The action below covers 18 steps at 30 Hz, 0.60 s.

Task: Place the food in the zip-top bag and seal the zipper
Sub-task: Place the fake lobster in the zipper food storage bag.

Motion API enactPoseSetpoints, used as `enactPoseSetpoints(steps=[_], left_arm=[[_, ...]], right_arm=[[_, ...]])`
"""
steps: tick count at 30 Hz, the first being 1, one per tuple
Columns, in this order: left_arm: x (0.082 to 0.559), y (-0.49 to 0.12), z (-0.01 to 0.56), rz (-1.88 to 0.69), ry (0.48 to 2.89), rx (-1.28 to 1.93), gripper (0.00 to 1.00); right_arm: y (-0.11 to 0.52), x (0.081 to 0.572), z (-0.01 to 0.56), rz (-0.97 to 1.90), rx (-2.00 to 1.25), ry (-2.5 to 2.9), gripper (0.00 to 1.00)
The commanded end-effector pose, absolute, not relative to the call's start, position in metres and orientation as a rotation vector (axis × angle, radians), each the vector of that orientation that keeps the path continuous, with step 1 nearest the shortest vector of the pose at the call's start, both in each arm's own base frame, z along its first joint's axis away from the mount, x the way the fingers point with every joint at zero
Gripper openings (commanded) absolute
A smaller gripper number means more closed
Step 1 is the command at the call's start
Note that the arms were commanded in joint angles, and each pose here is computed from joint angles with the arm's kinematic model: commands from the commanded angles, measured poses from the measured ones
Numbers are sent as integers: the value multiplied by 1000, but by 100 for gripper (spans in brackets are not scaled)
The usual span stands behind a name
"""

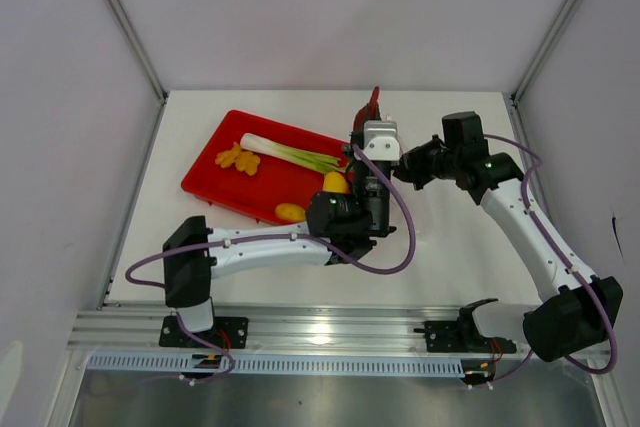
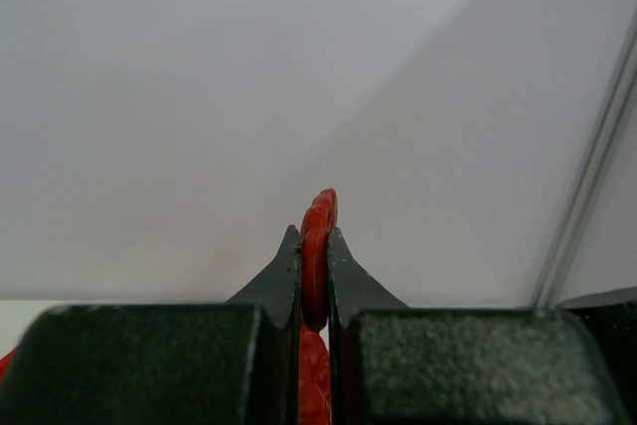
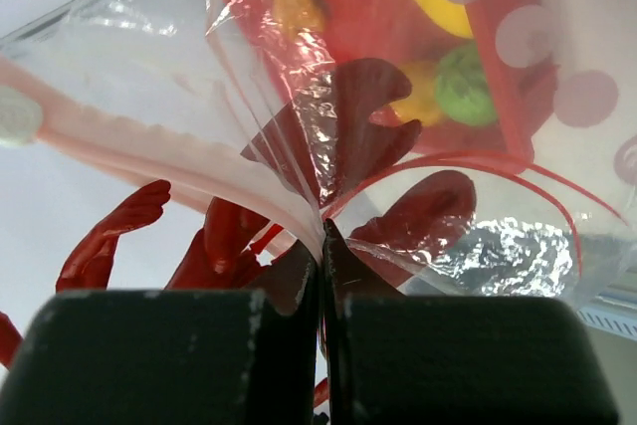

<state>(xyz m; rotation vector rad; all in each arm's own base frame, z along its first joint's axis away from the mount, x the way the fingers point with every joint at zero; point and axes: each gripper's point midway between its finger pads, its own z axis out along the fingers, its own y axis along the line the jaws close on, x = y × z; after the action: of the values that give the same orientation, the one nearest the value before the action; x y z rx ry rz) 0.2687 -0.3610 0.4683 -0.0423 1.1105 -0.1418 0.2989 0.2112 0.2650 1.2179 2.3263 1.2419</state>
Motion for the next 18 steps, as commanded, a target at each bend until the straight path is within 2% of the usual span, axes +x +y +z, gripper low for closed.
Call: enactPoseSetpoints(steps=[1,18], left_arm=[[265,-332,487,-176,1070,-229,1],[257,-343,453,-307,1131,-147,0]], right_arm=[[214,301,293,1308,1152,2276,0],[213,306,291,1341,1150,2284,0]])
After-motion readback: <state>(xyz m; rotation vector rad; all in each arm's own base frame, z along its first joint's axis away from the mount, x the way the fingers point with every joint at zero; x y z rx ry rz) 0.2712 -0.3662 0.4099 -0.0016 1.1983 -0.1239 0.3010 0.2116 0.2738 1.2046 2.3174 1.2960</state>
